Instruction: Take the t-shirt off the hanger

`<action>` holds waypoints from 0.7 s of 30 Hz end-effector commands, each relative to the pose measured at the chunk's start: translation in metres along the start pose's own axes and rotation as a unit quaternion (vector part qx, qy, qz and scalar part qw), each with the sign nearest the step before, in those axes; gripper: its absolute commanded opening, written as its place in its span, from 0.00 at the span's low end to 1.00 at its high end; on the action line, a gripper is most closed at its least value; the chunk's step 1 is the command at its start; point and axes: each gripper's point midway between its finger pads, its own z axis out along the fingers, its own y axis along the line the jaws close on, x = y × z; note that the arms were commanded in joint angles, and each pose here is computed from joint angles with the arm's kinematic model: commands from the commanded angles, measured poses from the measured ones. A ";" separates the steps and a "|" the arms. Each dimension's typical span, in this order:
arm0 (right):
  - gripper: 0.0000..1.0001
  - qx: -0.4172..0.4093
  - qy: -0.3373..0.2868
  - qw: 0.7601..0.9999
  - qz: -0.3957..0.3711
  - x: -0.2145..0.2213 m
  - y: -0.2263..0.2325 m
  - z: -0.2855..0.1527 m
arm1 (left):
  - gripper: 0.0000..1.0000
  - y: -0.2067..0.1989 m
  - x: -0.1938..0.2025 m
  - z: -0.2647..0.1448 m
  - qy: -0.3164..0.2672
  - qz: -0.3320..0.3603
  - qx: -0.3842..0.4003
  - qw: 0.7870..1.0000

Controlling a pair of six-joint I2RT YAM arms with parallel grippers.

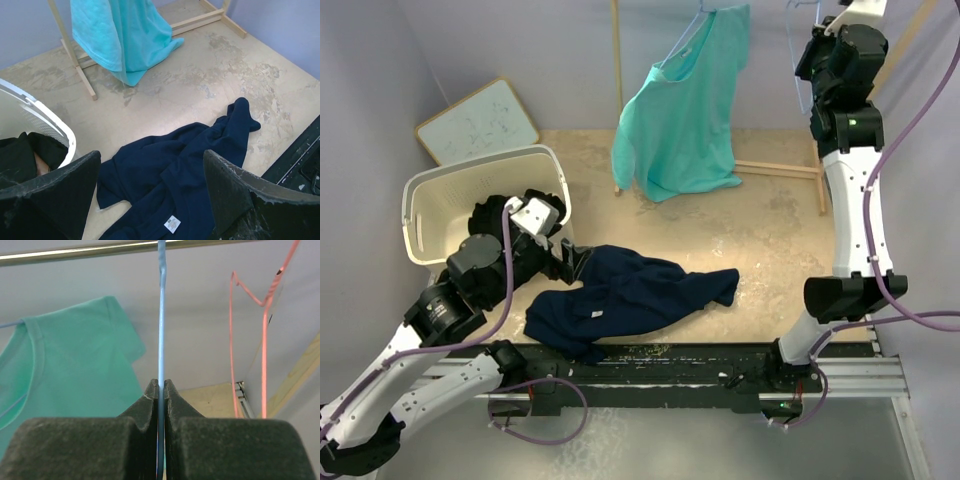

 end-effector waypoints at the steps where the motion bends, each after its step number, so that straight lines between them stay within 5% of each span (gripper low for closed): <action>1: 0.00 0.001 -0.030 0.999 0.020 -0.020 -0.014 0.000 | 0.86 -0.005 -0.009 0.005 -0.016 -0.003 0.015 1.000; 11: 0.01 -0.013 -0.007 1.000 0.023 0.006 -0.016 -0.013 | 0.87 -0.011 -0.002 0.015 0.002 -0.005 0.033 0.999; 17: 0.47 -0.045 -0.004 0.998 0.048 0.007 -0.007 -0.041 | 0.88 -0.021 0.006 0.024 0.019 -0.003 0.061 0.998; 21: 0.67 -0.063 -0.003 0.996 0.068 0.013 -0.006 -0.076 | 0.89 -0.026 0.012 0.029 0.029 0.000 0.075 0.997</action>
